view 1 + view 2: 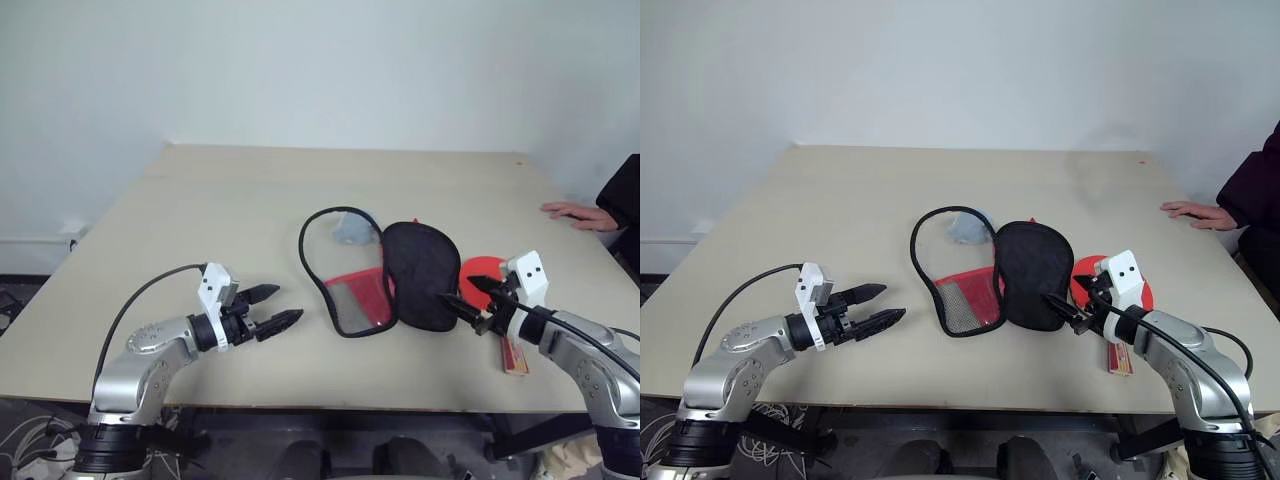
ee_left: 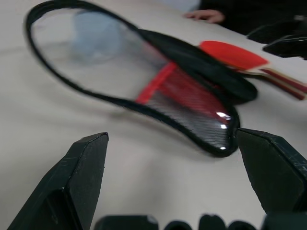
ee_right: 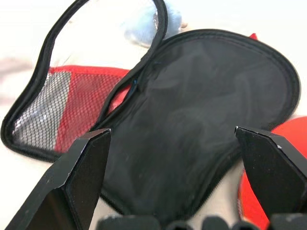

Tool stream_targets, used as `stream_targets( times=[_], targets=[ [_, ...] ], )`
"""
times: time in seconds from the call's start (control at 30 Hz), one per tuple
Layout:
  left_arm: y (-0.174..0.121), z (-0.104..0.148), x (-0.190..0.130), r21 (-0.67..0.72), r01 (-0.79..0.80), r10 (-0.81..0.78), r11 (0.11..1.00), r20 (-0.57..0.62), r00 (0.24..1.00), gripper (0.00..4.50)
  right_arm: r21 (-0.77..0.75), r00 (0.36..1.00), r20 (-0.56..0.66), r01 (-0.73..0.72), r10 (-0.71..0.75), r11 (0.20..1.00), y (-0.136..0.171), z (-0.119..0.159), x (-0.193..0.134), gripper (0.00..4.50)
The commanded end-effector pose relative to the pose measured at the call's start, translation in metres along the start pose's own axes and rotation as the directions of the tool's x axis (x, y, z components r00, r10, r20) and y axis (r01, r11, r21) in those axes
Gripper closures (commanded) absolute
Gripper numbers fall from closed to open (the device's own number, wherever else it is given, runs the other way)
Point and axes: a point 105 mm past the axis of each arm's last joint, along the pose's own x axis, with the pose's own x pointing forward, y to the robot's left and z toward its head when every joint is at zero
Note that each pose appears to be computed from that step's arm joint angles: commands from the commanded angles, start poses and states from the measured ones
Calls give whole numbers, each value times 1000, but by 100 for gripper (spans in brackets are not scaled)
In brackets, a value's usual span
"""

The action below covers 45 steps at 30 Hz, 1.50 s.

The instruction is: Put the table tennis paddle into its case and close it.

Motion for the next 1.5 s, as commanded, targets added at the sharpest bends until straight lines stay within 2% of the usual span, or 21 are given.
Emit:
stream_targets(
  times=[0.03, 0.47, 0.63, 0.93, 1.27, 1.5],
  targets=[
    [-4, 14, 3, 60, 63, -64, 996, 21, 998, 0, -50, 999, 42, -13, 15, 999, 1, 17, -11, 4],
    [-17, 15, 7, 116, 164, -164, 980, -6, 986, 0, -140, 999, -43, -7, 1, 990, -17, 5, -49, 4],
    [-17, 13, 8, 120, 174, -174, 977, -15, 985, 0, -116, 995, -46, 82, -87, 990, -26, 2, -61, 4],
    [-15, 14, 10, 122, 187, -187, 975, -11, 982, 0, -33, 966, -119, 228, -230, 973, -30, -23, -73, 4],
    [-13, 18, 10, 136, 198, -198, 971, -10, 980, 0, 31, 918, -252, 323, -305, 946, -33, -42, -73, 4],
    [-14, 17, 11, 130, 185, -186, 974, -1, 982, 0, 81, 906, -307, 331, -293, 940, -27, -49, -58, 4]
  ],
)
